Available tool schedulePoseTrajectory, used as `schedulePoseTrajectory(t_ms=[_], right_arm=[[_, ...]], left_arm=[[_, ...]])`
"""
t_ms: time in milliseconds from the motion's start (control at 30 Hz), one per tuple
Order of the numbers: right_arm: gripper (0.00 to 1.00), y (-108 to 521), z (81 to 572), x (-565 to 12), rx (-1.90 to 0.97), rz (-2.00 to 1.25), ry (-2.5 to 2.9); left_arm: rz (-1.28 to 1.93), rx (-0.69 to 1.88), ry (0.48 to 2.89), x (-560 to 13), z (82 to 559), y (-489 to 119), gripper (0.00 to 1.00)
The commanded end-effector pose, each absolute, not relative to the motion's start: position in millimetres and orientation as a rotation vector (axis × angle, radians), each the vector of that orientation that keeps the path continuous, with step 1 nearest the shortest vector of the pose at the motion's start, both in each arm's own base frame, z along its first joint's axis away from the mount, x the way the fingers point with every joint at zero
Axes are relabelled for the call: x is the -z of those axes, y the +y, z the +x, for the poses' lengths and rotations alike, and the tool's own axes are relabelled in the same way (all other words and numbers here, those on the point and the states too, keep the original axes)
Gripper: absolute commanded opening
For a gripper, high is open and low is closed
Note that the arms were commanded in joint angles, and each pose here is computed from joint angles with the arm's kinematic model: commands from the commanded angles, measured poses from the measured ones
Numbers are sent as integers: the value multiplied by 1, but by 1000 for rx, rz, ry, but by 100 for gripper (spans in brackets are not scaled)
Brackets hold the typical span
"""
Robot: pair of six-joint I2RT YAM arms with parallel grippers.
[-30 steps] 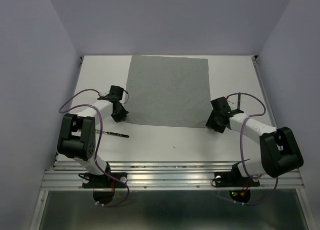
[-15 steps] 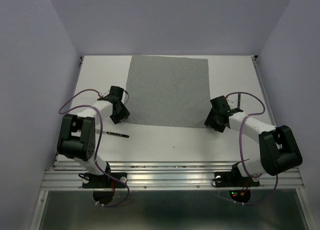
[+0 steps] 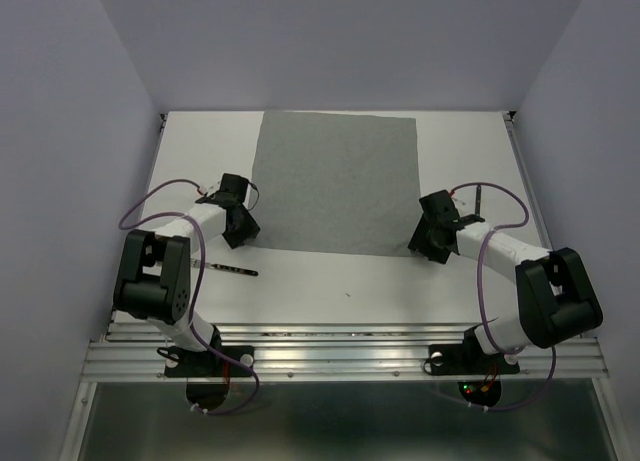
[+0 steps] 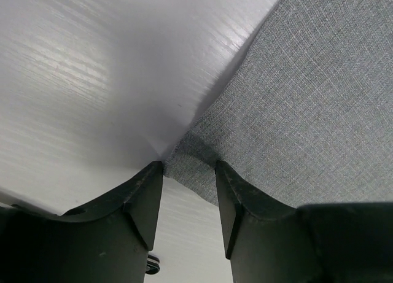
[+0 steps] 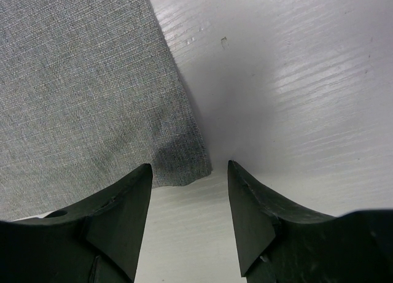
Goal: Fold the napkin into a case and place the utensils inside
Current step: Pick up the flattened napkin from the center of the board.
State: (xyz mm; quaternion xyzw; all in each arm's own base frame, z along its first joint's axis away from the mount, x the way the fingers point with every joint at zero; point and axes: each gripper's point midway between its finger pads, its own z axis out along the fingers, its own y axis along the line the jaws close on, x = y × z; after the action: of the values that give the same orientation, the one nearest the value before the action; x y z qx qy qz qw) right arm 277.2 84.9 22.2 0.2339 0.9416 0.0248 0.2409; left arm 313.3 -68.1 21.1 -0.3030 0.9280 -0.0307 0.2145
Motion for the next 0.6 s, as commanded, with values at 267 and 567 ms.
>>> schedulePoseTrajectory(t_ms=[267,567], right_arm=[[58,86,286,-22,-58,633,2553],[59,84,288,-26,-51,631,2538]], left_arm=[[-820,40,2601,-11,317,-72,24],[-798,79,2570,-30,322,-75,8]])
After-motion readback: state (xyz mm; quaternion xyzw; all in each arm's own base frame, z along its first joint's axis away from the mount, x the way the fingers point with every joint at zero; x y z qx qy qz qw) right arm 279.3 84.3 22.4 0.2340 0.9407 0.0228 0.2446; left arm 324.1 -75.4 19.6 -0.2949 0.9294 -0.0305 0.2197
